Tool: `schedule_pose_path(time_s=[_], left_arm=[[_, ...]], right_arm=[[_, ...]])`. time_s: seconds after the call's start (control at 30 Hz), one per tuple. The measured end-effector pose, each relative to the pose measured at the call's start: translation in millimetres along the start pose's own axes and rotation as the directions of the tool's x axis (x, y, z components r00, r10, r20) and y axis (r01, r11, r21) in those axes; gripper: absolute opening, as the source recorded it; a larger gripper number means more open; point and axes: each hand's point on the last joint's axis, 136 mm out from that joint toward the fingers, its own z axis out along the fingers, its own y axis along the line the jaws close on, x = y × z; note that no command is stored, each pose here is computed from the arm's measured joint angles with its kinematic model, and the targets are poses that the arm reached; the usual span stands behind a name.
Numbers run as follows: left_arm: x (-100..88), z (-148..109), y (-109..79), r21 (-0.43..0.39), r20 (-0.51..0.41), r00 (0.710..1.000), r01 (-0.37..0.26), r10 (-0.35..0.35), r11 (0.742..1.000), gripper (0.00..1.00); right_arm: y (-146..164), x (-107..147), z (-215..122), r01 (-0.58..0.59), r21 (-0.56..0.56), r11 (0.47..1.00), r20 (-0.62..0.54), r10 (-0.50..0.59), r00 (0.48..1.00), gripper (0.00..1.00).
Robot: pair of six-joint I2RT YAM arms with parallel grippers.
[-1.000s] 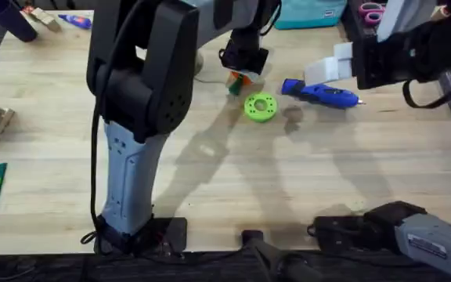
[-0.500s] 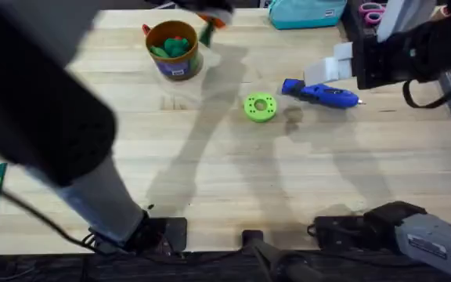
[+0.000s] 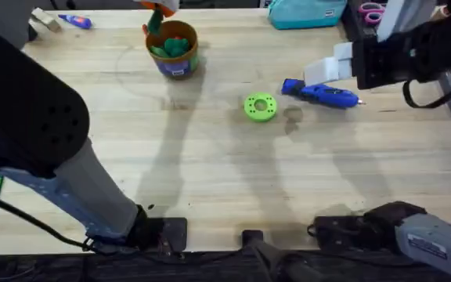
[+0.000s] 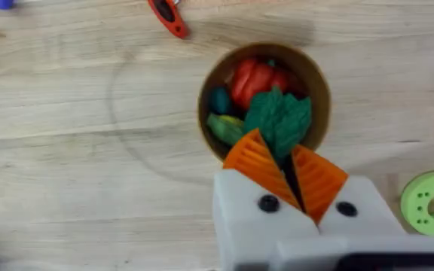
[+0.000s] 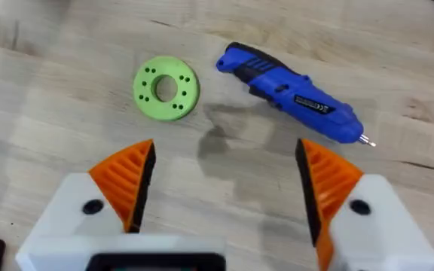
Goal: Pick up the gripper from the table and insert it into the empty holder that is missing its gripper. Then pick up a screw, insert it into the mounting hole, and use the screwdriver to tighten it. Finally, clean up the table by picking up the vegetable and placing it into the bucket.
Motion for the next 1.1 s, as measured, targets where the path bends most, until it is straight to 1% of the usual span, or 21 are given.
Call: schedule_pose_path(time_s=[0.17,0.33,0.47,0.57,0.7,0.73,0.9,0.93,1.0,1.1], left_arm=[[-3.3,14.7,13.5,-0.014,-0.009,1.000,0.009,-0.009,1.000,0.004],[-8.8,46.7,21.0,-0.022,-0.025,0.999,0.019,-0.019,1.000,0.004],[-3.6,70.8,24.7,-0.028,-0.069,0.997,0.023,-0.025,0.999,0.004],[0.0,80.9,25.3,-0.029,-0.091,0.996,0.022,-0.025,0.999,0.004],[0.4,82.4,25.0,-0.029,-0.094,0.995,0.021,-0.024,0.999,0.004],[0.2,82.5,25.3,-0.029,-0.093,0.995,0.014,-0.016,0.999,0.073],[-0.1,82.5,25.1,-0.028,-0.092,0.996,0.014,-0.017,0.999,0.864],[-0.1,82.3,25.1,-0.029,-0.092,0.996,0.016,-0.019,0.999,0.952],[-0.1,82.5,25.1,-0.029,-0.092,0.996,0.017,-0.020,0.999,0.984],[2.8,82.2,25.1,-0.029,-0.104,0.994,0.016,-0.019,0.999,0.986]], right_arm=[[0.0,0.0,0.0,0.000,0.000,1.000,0.000,0.000,1.000,0.997],[0.0,0.0,0.0,0.000,0.000,1.000,0.000,0.000,1.000,0.997],[0.0,0.0,0.0,0.000,0.000,1.000,0.000,0.000,1.000,0.997],[0.0,0.0,0.0,0.000,0.000,1.000,0.000,0.000,1.000,0.997],[0.0,0.0,0.0,0.000,0.000,1.000,0.000,0.000,1.000,0.997],[0.0,0.0,0.0,0.000,0.000,1.000,0.000,0.000,1.000,0.997],[0.0,0.0,0.0,0.000,0.000,1.000,0.000,0.000,1.000,0.997],[0.0,0.0,0.0,0.000,0.000,1.000,0.000,0.000,1.000,0.997],[0.0,0.1,0.0,0.000,0.000,1.000,0.000,0.000,1.000,0.997],[0.0,0.0,0.0,0.000,0.000,1.000,0.000,0.000,1.000,0.997]])
